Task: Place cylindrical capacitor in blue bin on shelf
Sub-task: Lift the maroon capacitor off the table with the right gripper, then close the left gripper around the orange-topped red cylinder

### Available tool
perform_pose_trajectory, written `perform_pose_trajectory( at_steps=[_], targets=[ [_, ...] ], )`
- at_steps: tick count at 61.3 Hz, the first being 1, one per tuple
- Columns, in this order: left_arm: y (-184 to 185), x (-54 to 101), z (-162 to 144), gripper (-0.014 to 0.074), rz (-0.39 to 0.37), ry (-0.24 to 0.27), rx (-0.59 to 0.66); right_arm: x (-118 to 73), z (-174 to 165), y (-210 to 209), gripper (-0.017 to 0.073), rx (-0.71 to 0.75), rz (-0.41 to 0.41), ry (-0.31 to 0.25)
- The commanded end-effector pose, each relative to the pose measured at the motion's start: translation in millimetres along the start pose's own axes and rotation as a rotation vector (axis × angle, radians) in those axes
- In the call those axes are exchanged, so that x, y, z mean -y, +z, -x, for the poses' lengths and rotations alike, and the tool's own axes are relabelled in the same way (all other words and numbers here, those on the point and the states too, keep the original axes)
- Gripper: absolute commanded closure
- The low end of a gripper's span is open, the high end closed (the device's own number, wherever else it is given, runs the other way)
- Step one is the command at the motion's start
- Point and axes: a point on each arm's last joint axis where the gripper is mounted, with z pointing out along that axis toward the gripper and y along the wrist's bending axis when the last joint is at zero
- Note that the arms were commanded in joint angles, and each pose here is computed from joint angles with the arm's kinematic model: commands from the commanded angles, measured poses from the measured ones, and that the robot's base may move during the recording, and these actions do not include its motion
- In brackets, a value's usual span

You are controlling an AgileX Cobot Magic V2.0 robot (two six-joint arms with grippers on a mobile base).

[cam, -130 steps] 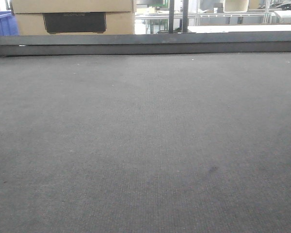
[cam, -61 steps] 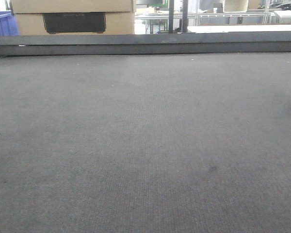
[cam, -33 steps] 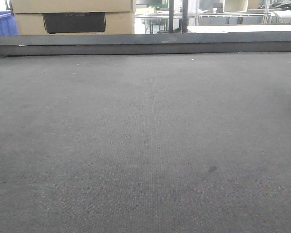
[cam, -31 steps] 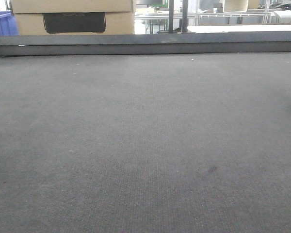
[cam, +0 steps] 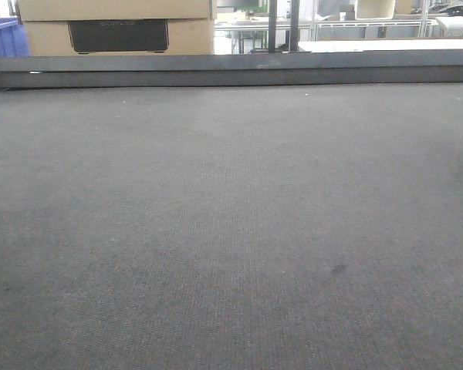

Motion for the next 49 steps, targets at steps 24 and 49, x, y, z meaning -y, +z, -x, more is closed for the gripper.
perform_pose_trajectory(
  at_steps=[24,49],
  targets=[
    [42.8,3.0,-1.0,-0.0006,0.004,0.023,-0.002,0.6,5.7,-2.9,0.0721,0.034,-0.005,-0.01],
    [43.1,3.0,4.5,0.03,0.004,0.015,0.059,0.6,5.7,-2.9,0.0721,0.034,-0.005,-0.01]
  ],
)
